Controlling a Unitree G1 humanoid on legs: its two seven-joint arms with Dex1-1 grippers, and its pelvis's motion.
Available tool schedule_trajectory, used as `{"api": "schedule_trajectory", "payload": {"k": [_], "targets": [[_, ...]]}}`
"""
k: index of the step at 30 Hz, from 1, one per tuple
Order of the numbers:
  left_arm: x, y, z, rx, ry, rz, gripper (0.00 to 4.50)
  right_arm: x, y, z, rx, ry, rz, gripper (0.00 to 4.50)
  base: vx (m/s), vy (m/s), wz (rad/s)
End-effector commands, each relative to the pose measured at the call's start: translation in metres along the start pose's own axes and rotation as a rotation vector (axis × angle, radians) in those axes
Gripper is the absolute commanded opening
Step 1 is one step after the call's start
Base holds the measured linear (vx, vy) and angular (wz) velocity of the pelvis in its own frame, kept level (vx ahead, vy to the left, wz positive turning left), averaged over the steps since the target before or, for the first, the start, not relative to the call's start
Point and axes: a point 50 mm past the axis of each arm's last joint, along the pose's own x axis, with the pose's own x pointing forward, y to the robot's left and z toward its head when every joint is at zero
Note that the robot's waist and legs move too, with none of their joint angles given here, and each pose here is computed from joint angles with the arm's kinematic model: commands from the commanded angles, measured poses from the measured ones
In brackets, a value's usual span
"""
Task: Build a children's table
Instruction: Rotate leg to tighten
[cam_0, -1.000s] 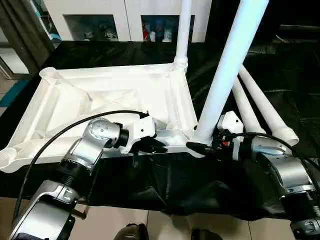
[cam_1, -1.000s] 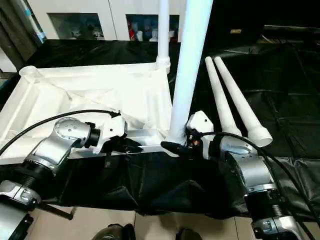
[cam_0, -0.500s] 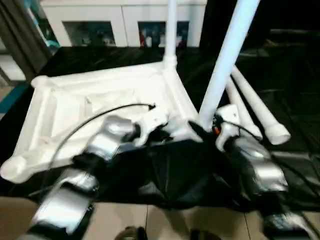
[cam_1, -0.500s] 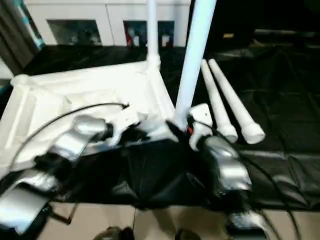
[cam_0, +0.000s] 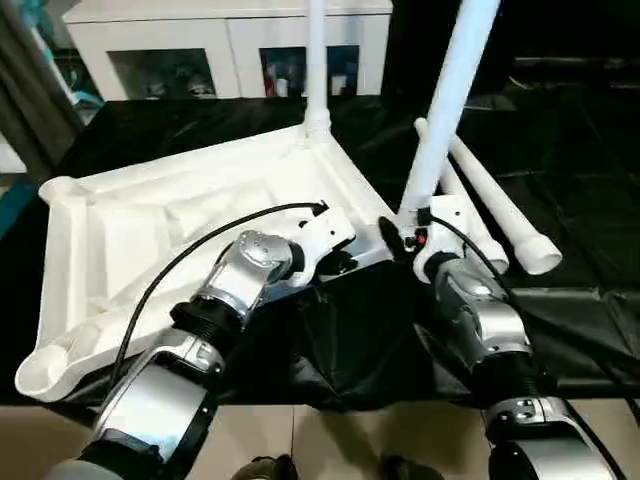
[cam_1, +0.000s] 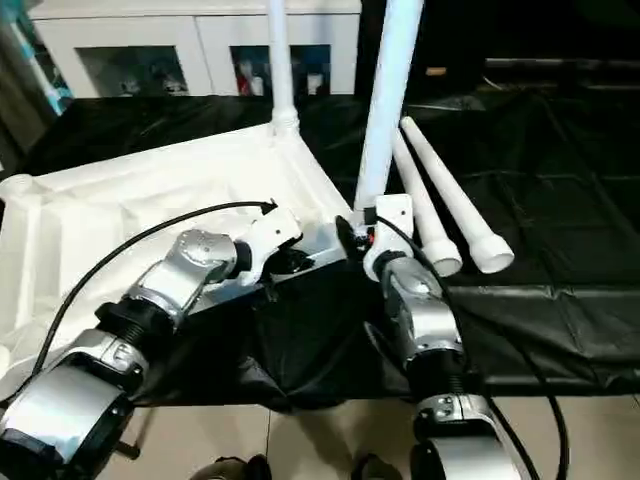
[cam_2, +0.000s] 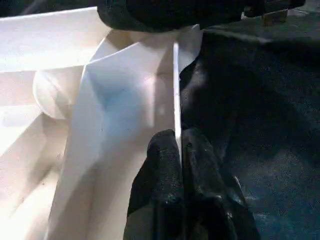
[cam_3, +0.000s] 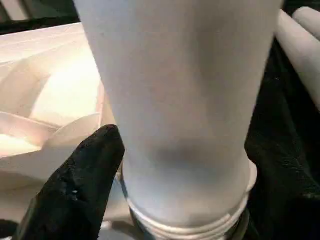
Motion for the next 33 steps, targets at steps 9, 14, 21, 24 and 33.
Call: {"api": "schedule_trajectory", "payload": {"k": [9, 14, 21, 24, 33], "targets": [[-0.025, -0.005, -0.004, 0.154, -0.058, -0.205, 0.00, -0.028, 0.002, 0.007, -0.191, 0.049, 0.430, 3.64, 0.026, -0.012, 0.01], [-0.040, -0.005, -0.011, 0.166, -0.077, -0.282, 0.00, -0.050, -0.012, 0.010, -0.247, 0.084, 0.564, 3.64, 0.083, -0.036, 0.07], [-0.053, -0.008, -0.017, 0.165, -0.076, -0.364, 0.00, -0.062, -0.023, 0.012, -0.288, 0.128, 0.638, 3.64, 0.031, -0.009, 0.01], [-0.054, -0.007, -0.018, 0.166, -0.073, -0.366, 0.00, -0.062, -0.023, 0.013, -0.280, 0.123, 0.644, 3.50, -0.018, 0.001, 0.00], [-0.055, -0.007, -0.019, 0.160, -0.062, -0.373, 0.00, -0.066, -0.019, 0.013, -0.271, 0.132, 0.703, 2.84, -0.023, 0.004, 0.00]]}}
